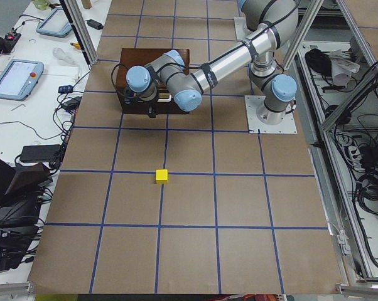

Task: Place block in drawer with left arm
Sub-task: 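Lower the left gripper beside the white drawer handle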

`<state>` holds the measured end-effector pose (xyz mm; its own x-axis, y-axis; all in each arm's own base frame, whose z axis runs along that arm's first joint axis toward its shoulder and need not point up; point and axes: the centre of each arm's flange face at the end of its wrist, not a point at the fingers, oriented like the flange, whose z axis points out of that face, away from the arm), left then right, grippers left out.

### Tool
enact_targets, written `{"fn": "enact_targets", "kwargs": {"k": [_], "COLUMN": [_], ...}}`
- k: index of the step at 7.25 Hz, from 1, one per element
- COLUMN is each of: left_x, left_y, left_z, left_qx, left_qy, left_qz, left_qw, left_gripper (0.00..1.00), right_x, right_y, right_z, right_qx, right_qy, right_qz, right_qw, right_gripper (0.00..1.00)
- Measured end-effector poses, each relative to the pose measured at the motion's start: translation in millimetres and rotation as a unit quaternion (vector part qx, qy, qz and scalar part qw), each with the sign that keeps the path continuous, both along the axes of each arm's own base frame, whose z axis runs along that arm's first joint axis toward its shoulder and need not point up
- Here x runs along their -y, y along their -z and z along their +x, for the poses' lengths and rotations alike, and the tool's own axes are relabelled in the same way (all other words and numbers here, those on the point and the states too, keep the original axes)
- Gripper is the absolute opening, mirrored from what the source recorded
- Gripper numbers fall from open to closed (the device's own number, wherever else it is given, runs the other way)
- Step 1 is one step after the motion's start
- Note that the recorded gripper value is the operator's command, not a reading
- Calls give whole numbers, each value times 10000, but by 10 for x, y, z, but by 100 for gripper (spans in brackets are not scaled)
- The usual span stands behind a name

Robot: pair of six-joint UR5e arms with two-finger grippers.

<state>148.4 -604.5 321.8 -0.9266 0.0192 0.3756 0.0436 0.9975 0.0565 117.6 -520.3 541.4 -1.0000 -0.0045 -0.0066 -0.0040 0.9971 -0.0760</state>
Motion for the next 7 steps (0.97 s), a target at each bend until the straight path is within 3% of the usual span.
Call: {"fn": "enact_targets", "kwargs": {"k": [7], "left_x": [100], "left_y": [235], "left_z": [-58], "left_qx": [18], "left_qy": [-222], "left_qz": [209], "left_qw": [9995], "left_gripper": [100], "right_x": [-2], "right_y": [-3], "right_z": [1], "right_qx": [5], "right_qy": [0], "right_qz": [-3], "right_qw": [10000], "right_gripper": [100]}}
